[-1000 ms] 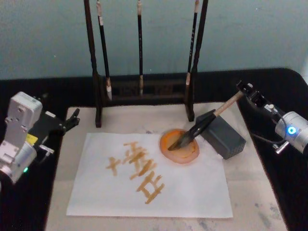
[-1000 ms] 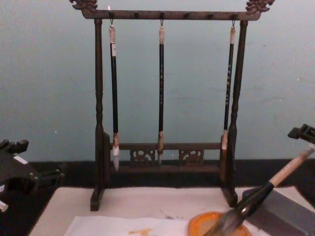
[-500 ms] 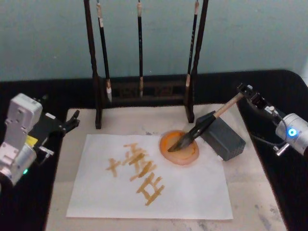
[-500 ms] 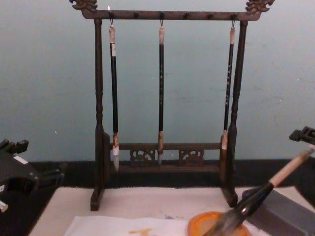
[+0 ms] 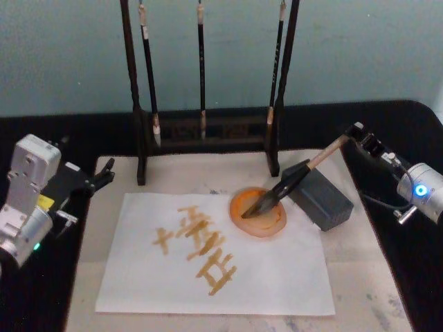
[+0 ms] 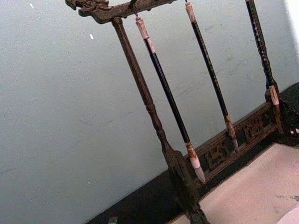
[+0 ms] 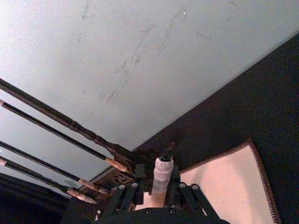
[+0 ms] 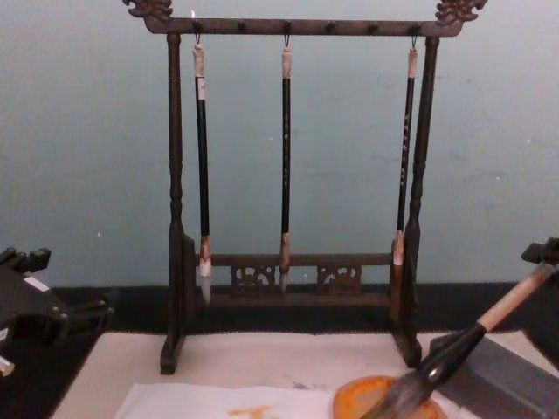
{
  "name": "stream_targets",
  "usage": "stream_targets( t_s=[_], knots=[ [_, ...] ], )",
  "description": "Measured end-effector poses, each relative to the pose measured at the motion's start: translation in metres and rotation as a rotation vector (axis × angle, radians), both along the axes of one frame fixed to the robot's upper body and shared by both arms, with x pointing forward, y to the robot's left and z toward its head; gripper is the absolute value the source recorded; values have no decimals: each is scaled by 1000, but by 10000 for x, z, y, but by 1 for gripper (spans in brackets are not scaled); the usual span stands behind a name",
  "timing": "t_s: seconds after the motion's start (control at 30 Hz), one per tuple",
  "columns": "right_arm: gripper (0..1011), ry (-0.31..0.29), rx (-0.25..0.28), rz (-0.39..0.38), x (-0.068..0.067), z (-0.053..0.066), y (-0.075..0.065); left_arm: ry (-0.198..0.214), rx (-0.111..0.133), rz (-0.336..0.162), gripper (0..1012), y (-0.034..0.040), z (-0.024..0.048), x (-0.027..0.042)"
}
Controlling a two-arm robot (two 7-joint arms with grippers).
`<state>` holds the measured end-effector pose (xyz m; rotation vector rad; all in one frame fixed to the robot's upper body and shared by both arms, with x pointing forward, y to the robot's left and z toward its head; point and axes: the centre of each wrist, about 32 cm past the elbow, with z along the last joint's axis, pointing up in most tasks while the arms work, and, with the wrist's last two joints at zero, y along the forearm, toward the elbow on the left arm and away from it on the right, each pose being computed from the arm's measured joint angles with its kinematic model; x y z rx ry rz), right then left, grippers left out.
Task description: Pick up the brush from the inkstone, write on the paper, then place the brush back to its original position.
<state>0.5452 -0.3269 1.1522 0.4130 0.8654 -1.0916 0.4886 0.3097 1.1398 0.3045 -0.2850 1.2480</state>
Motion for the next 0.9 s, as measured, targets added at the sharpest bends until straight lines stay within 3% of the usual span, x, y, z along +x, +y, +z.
stream_targets(
  t_s=[0.23,0.63,0.9],
  knots=[
    [177,0,0,1,-1,1,1,0,0,0,1010,0,0,0],
    [175,0,0,1,-2,-1,2,0,0,0,1010,0,0,0],
    [175,21,68,15,-15,2,-42,0,0,0,1010,0,0,0]
  ],
)
